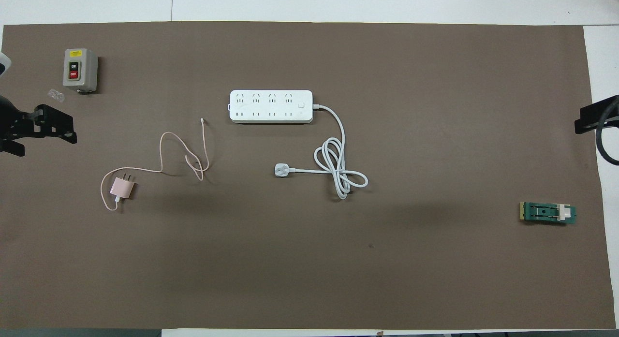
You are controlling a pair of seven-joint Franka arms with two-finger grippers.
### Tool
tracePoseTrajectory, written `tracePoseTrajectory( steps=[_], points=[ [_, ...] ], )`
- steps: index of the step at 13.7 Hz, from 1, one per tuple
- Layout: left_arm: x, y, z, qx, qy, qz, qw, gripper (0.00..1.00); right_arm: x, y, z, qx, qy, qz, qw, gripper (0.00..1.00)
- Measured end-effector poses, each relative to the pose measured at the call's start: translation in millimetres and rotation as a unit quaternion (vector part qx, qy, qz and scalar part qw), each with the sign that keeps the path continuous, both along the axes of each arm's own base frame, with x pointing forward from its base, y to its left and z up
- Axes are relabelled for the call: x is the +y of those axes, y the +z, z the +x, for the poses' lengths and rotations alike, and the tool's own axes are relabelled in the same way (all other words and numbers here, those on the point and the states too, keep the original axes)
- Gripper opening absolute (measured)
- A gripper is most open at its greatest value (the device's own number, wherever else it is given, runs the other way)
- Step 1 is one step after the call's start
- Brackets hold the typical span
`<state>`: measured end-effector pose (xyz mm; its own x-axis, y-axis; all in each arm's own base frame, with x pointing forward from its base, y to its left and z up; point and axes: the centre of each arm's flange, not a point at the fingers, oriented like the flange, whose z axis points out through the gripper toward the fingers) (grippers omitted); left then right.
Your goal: Unplug charger and place it aside
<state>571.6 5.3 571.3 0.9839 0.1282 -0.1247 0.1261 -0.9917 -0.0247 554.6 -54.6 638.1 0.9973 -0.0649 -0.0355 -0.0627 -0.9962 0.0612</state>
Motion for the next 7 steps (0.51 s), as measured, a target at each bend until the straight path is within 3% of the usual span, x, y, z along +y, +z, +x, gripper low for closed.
tracePoseTrajectory(
  steps=[3, 7],
  points=[
    [6, 36, -21, -0.017, -0.07, -0.007, 0.997, 1.0, 1, -15, -8.6, 0.001, 0.009, -0.002, 1.0, 1.0],
    [-2, 44, -30, -0.01, -0.1, -0.011, 0.995, 1.0, 6, -27, -12.1, 0.006, -0.01, 0.012, 1.0, 1.0]
  ],
)
